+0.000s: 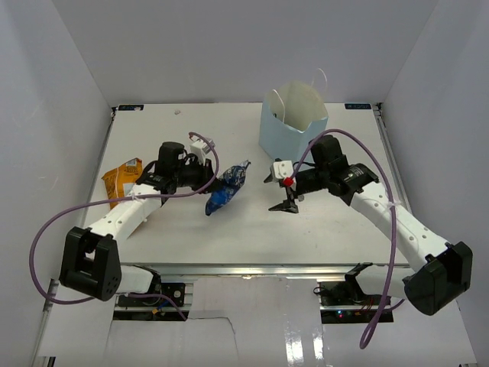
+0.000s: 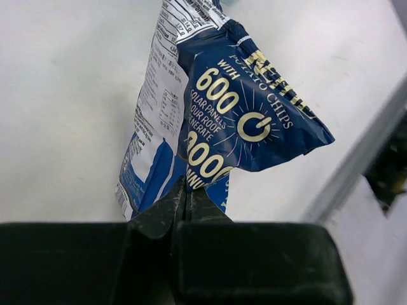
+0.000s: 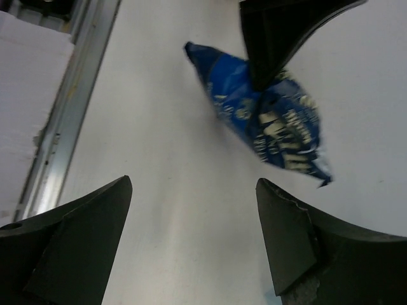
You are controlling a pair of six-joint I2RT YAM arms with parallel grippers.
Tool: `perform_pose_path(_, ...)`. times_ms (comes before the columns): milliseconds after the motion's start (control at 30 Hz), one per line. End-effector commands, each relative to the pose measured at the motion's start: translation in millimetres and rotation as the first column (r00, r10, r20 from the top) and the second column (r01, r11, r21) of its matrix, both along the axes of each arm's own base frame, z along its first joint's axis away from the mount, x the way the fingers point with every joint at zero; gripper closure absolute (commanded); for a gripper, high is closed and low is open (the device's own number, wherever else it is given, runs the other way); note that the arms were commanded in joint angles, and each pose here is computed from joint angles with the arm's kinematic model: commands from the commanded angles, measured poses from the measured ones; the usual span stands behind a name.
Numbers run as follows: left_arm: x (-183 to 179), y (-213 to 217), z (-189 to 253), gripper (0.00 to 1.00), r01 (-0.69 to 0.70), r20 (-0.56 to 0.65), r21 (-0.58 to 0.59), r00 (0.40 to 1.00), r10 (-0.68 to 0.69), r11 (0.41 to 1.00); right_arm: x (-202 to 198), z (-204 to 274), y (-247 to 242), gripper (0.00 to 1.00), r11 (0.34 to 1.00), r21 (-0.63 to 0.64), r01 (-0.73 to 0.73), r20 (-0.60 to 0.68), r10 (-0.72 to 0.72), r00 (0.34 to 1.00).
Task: Place the snacks into the paper bag
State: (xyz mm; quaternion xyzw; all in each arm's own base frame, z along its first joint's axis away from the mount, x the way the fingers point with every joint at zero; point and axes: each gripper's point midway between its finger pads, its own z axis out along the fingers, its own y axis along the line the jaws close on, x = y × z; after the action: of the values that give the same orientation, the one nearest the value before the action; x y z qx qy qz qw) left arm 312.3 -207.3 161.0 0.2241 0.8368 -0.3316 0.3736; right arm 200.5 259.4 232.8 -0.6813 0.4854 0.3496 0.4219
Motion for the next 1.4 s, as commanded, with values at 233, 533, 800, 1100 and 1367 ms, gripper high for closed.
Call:
perform_pose_path(233,-81.1,-27.3,32.6,0.98,0.188,-0.072,-0.254,0.974,-0.213,0.949,50.8,18.1,55.5,0.08,0.99,0.002,-0.141,0.378,0.13,0.917)
perform_pose_path(533,-99.6,-27.4,40.8,0.97,0.205,-0.065,-0.284,0.97,-0.233,0.937,40.4,0.9,83.8,0.11,0.971,-0.051,-0.235,0.361,0.237,0.902)
perform_pose_path(800,-103.0,-26.0,44.1,0.96,0.206,-0.046,-0.283,0.973,-0.228,0.937,30.4,-6.4,94.0,0.49,0.967,-0.05,-0.251,0.254,0.256,0.933)
perform_pose_path(1100,-90.2,-15.8,50.6,0.7,0.133,0.004,-0.22,0.991,-0.135,0.966,10.5,-0.4,84.1,0.9,0.965,-0.037,-0.259,0.174,0.262,0.949)
perform_pose_path(1367,-66.1,18.6,116.8,0.26,-0.097,0.238,-0.217,0.96,0.149,0.971,31.0,60.3,63.5,0.92,0.99,0.073,-0.122,0.145,0.111,0.983)
